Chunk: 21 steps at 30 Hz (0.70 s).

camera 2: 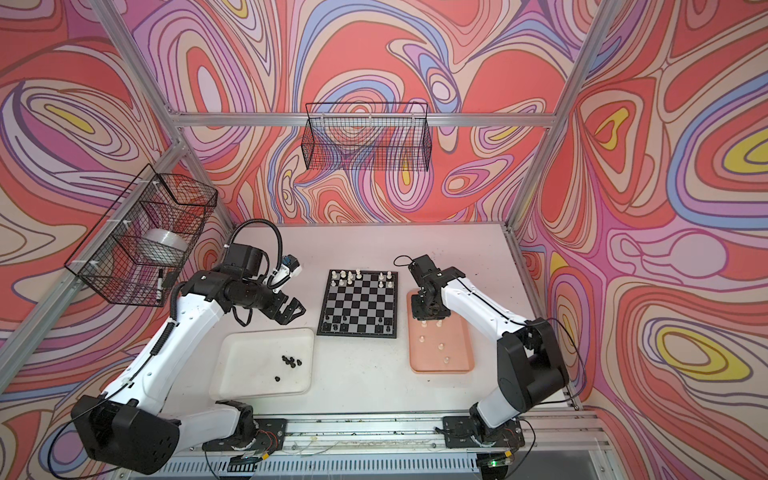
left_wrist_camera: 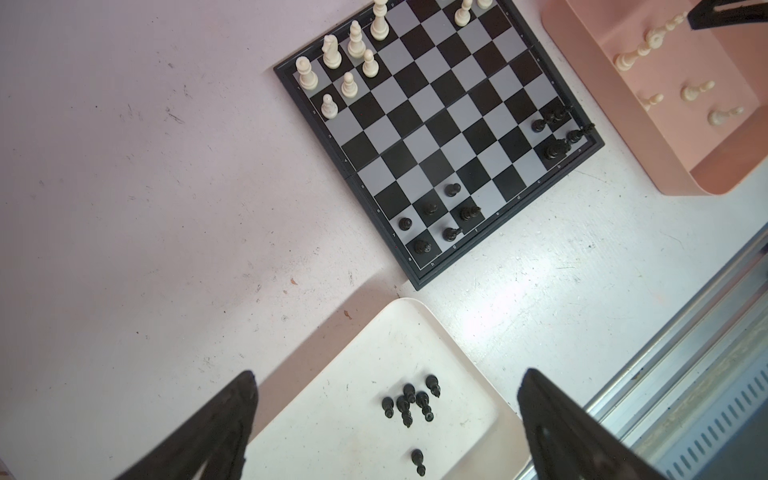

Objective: Set up the chess pieces on the board
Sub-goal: 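Lower the right gripper onto another cream pawn in the pink tray and close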

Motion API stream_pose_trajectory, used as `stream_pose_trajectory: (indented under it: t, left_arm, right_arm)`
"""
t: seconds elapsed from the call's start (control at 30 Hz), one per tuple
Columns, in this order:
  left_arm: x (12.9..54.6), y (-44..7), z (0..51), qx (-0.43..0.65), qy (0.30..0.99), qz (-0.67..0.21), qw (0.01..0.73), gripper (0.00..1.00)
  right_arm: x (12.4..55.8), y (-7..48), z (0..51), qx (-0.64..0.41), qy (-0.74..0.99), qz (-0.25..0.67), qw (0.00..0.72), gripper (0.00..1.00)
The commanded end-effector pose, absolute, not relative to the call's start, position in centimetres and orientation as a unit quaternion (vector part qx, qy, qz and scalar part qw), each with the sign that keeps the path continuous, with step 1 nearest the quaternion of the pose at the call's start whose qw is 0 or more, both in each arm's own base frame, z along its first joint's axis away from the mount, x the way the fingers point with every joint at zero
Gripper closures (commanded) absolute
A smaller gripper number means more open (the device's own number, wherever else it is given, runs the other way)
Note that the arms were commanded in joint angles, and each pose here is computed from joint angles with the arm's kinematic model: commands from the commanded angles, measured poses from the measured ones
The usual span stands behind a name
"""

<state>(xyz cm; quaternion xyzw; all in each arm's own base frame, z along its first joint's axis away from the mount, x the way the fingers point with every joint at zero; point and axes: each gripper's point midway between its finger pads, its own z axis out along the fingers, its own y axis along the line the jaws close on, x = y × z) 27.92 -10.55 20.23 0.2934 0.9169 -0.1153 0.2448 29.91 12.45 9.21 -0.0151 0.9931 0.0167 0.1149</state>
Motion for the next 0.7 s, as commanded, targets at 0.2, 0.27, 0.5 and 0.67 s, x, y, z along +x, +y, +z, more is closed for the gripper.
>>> stream_pose_trajectory:
  t: [0.2, 0.27, 0.5, 0.67]
  left_arm:
    - [27.3, -10.8, 20.7, 0.295, 0.917, -0.123, 0.238, 0.01]
    - [27.3, -10.8, 20.7, 0.296, 0.916, -0.124, 0.238, 0.01]
    - [27.1, -10.8, 20.7, 0.296, 0.917, -0.123, 0.238, 0.01]
    - [27.2, -10.8, 20.7, 0.296, 0.917, -0.122, 0.238, 0.01]
  right_arm:
    - [30.2, 12.3, 6.3, -0.013, 0.995, 0.000, 0.096, 0.66]
    - [30.3, 12.3, 6.0, -0.013, 0.995, -0.003, 0.095, 0.67]
    - [30.6, 12.3, 5.0, -0.016, 0.996, -0.010, 0.088, 0.68]
    - [30.4, 12.0, 4.1, -0.017, 0.996, -0.018, 0.080, 0.69]
